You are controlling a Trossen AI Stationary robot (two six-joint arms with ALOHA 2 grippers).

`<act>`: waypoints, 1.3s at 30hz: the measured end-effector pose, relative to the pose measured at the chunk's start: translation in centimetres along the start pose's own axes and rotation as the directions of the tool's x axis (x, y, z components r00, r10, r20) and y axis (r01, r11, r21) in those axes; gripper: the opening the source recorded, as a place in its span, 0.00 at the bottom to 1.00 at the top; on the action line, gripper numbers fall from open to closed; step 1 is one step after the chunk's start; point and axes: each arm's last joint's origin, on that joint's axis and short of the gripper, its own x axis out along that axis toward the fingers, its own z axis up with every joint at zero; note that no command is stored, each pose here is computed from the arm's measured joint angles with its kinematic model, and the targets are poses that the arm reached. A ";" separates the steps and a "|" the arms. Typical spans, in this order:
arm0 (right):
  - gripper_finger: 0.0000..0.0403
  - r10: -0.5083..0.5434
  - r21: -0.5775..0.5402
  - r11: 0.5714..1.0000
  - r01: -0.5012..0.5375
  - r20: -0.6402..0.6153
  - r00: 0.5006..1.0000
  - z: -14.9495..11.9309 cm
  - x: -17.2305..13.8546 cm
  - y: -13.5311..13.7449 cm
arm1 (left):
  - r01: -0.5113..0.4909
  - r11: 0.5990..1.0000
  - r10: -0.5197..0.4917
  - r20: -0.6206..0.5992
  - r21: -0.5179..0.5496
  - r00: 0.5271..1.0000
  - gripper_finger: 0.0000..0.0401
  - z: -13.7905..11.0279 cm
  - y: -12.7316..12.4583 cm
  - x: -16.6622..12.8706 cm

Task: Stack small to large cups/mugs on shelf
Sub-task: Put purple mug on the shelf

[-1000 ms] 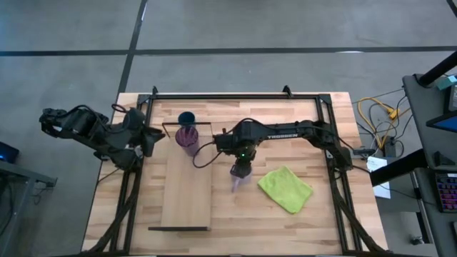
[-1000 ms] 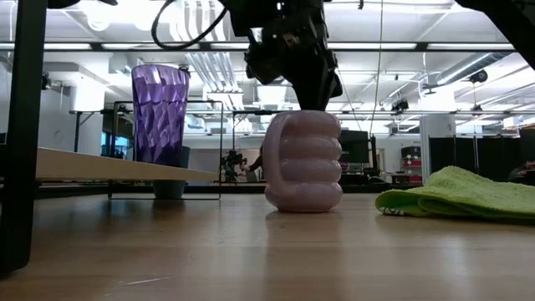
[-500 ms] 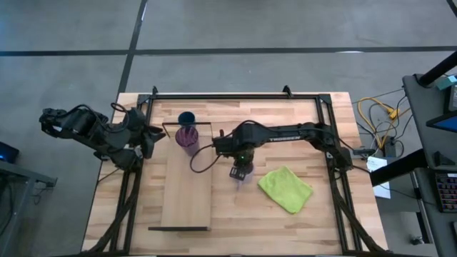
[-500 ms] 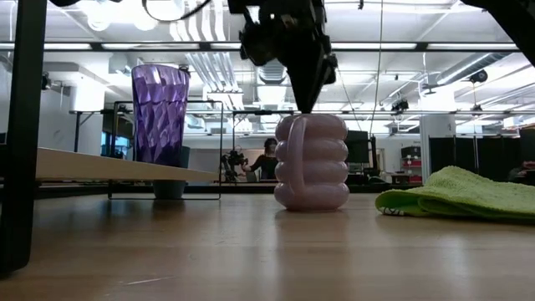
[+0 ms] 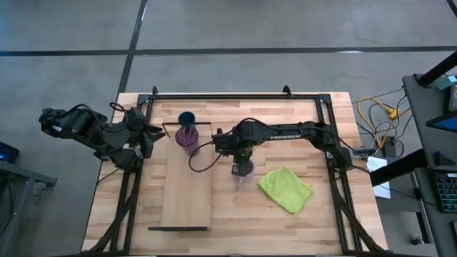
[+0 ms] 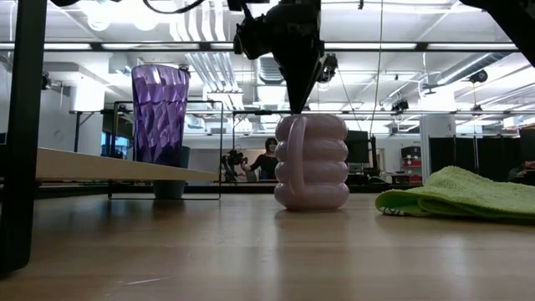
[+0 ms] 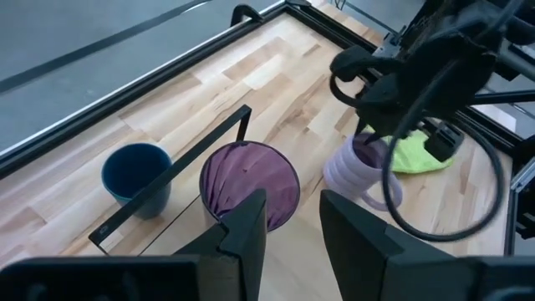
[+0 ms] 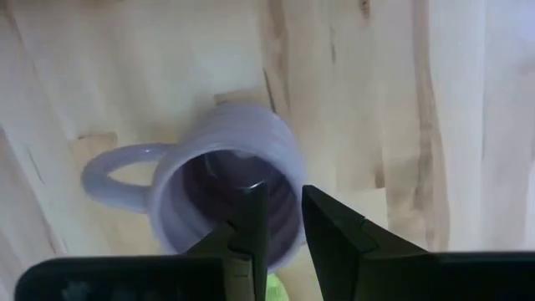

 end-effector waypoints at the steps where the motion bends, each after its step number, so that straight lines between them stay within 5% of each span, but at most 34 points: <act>1: 0.17 0.000 0.006 1.000 0.000 0.001 1.000 0.1 0.0 -0.2 | 0.003 1.000 -0.003 0.003 -0.003 1.000 0.25 0.0 0.1 -0.1; 39: 0.17 -0.009 0.015 1.000 0.010 -0.059 0.998 -0.4 3.8 -1.0 | 0.060 0.996 -0.053 0.094 -0.071 0.994 0.25 0.1 3.0 -2.7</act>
